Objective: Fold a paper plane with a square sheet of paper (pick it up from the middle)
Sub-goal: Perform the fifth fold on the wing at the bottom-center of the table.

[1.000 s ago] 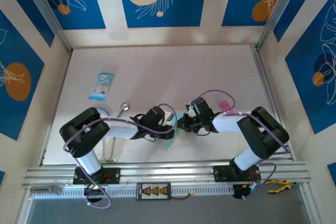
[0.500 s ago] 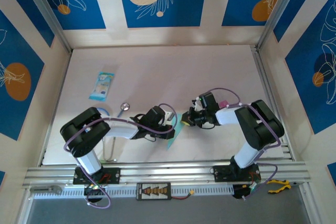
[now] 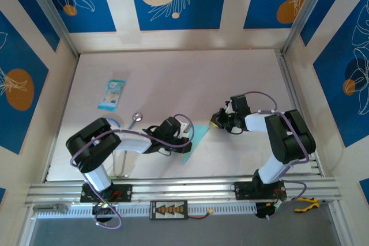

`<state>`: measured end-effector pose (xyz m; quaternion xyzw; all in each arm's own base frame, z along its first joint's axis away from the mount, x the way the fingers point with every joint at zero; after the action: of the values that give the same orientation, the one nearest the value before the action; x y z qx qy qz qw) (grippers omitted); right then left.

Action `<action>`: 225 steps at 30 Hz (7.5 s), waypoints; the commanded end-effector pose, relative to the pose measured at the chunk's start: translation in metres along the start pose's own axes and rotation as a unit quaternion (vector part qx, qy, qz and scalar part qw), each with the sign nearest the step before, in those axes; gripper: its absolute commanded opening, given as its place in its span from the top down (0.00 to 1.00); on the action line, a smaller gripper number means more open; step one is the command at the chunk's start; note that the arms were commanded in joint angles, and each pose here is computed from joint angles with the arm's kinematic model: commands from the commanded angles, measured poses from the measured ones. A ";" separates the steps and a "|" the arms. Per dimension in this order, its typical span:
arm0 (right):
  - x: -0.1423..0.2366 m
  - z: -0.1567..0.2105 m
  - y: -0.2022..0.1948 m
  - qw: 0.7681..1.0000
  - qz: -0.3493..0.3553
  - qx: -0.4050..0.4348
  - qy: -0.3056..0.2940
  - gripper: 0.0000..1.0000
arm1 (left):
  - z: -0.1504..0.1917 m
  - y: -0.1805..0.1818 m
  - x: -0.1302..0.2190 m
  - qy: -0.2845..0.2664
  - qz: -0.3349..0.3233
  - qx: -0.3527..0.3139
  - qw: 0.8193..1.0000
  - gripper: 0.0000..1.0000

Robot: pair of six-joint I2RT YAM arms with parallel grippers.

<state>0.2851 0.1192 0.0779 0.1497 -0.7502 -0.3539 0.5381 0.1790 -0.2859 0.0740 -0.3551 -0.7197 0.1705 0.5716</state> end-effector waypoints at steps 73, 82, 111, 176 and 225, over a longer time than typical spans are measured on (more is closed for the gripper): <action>-0.027 0.075 -0.012 0.990 0.100 0.030 0.099 1.00 | 0.005 -0.042 0.059 0.025 0.000 -0.004 1.000 0.79; -0.027 0.076 -0.012 0.989 0.105 0.031 0.101 1.00 | 0.027 -0.025 0.023 0.097 -0.036 0.008 0.995 0.76; 0.006 0.063 0.054 0.989 0.023 0.139 0.053 0.88 | 0.027 0.010 0.105 -0.040 -0.096 0.036 0.994 0.77; -0.011 0.123 0.040 0.989 -0.006 0.092 0.116 0.83 | -0.006 0.002 0.018 0.075 0.023 0.081 0.994 0.74; 0.010 0.123 0.080 0.984 -0.010 0.148 0.099 0.57 | -0.014 -0.006 0.045 -0.001 0.002 0.079 0.997 0.93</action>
<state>0.1812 0.2177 0.1262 0.2983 -0.7325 -0.2446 0.5610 0.1892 -0.2621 0.1060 -0.3016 -0.6980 0.2324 0.6065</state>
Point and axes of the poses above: each hand's point on the last joint's axis, 136 mm out from that joint toward the fingers, its own x axis back along the fingers, its own y axis along the line the jaws close on, z = x × y, the point moved 8 cm from there along x, back along the fingers, and after that the axes turned 7 degrees about x, right-handed, at the moved point
